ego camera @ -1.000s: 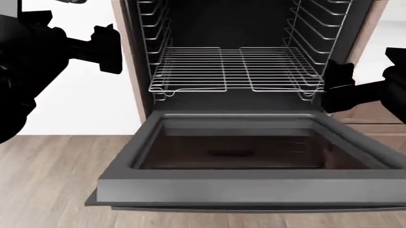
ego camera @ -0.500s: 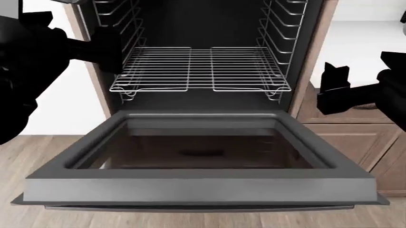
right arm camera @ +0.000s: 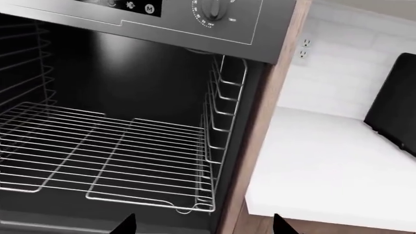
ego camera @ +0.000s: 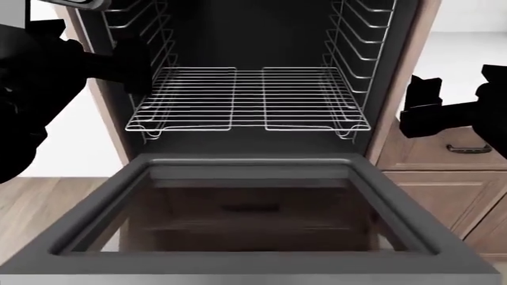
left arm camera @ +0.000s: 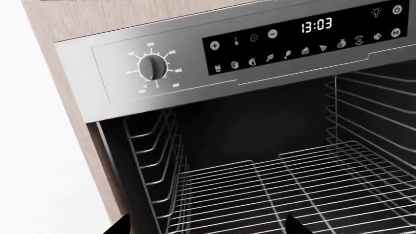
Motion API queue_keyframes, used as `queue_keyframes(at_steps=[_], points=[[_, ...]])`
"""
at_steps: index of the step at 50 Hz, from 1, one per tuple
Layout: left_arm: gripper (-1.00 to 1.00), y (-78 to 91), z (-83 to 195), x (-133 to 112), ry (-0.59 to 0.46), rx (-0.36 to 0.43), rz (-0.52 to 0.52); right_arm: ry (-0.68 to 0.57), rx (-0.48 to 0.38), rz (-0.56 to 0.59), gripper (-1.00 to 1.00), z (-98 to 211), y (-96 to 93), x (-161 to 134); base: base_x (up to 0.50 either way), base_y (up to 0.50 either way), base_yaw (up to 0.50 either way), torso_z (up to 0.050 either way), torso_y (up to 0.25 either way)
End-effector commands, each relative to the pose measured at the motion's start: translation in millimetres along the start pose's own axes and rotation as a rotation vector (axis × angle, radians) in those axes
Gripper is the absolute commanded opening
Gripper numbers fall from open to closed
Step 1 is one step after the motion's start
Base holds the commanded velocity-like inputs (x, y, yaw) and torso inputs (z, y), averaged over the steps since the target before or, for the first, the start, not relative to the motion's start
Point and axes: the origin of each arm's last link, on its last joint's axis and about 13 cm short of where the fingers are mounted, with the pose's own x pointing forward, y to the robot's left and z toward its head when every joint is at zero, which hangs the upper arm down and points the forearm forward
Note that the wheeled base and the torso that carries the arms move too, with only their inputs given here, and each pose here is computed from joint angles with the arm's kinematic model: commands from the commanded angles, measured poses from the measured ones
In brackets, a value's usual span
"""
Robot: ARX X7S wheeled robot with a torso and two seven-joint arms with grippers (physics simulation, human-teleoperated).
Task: Fully slide the oven rack out.
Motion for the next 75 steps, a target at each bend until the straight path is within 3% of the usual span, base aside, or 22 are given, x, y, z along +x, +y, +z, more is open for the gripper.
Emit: queue_keyframes(at_steps=[1, 31, 55, 75], points=[[1.0, 0.6, -1, 0, 0.005, -0.004, 0.001, 0.003, -0.002, 0.004, 1.0, 0, 1.3, 1, 0.21, -0.03, 0.0, 0.0, 0.0], [1.0, 0.2, -14, 3, 0.027, -0.029, -0.003, 0.002, -0.011, 0.077, 1.0, -8, 15.5, 14, 0.22, 0.0, 0.0, 0.0, 0.0], [1.0, -1.5, -18, 5, 0.046, -0.049, -0.011, 0.022, -0.002, 0.068, 1.0, -12, 14.0, 15, 0.19, 0.0, 0.0, 0.0, 0.001], [1.0, -6.8, -19, 12, 0.147, -0.051, -0.081, 0.05, 0.037, 0.11, 1.0, -6, 19.0, 22, 0.0, 0.0, 0.0, 0.0, -0.024]])
